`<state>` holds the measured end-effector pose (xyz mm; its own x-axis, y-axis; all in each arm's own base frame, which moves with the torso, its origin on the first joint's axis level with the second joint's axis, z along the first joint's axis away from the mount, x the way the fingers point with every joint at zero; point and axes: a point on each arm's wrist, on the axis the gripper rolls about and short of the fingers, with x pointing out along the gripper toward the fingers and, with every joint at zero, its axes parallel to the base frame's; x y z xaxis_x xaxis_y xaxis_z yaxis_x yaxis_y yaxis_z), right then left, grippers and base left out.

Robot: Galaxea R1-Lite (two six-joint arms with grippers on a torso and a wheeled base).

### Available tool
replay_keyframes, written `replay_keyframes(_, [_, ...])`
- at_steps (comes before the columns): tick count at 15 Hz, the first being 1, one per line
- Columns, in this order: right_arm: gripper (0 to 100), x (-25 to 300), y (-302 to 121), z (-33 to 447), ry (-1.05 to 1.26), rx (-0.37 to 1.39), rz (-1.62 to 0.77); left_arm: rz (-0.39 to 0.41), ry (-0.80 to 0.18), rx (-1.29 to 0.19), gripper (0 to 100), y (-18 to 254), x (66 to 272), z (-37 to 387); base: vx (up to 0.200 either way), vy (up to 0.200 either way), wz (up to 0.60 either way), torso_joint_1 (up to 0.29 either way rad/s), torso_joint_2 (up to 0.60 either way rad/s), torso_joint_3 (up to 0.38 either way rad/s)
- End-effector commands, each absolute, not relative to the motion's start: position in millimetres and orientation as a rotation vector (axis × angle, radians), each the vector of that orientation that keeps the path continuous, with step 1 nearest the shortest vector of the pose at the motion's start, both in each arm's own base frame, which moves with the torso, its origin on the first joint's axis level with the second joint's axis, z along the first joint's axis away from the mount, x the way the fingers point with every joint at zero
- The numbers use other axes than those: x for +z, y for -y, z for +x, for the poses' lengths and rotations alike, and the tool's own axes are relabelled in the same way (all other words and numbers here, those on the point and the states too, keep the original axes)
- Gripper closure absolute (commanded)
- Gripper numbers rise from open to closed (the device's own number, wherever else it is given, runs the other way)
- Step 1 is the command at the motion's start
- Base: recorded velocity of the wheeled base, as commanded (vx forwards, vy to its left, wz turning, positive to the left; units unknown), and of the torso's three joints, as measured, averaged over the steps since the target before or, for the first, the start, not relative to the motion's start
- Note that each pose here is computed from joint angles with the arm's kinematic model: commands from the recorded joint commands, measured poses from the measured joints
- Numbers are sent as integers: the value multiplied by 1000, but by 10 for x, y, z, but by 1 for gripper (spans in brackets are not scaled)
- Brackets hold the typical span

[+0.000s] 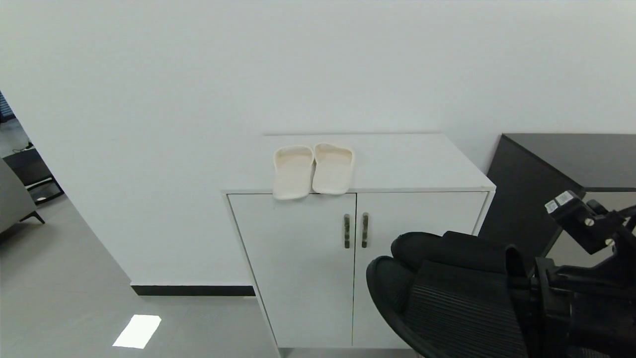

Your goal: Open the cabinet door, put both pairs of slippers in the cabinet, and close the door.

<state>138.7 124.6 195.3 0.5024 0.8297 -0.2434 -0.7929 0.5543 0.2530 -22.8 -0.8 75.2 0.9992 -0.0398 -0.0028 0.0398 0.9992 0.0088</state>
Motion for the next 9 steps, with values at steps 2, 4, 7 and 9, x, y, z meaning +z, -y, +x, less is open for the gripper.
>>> replay_keyframes(2, [100,1940,-1236,1380,-360,980,112,11,-4,-40,100,8,752,-227,0,-200,0,7,0,0])
replay_keyframes(4, [100,1938,-1233,1381,-360,978,113,11,-4,-40,100,8,752,-227,0,-200,0,0,2,5])
replay_keyframes(7, [100,1921,-1230,1377,-366,978,111,9,-1,-40,100,8,753,-228,0,-133,0,2,3,2])
replay_keyframes(9, [100,1918,-1223,1386,-367,973,112,9,-4,-38,100,7,752,-227,0,0,0,0,0,0])
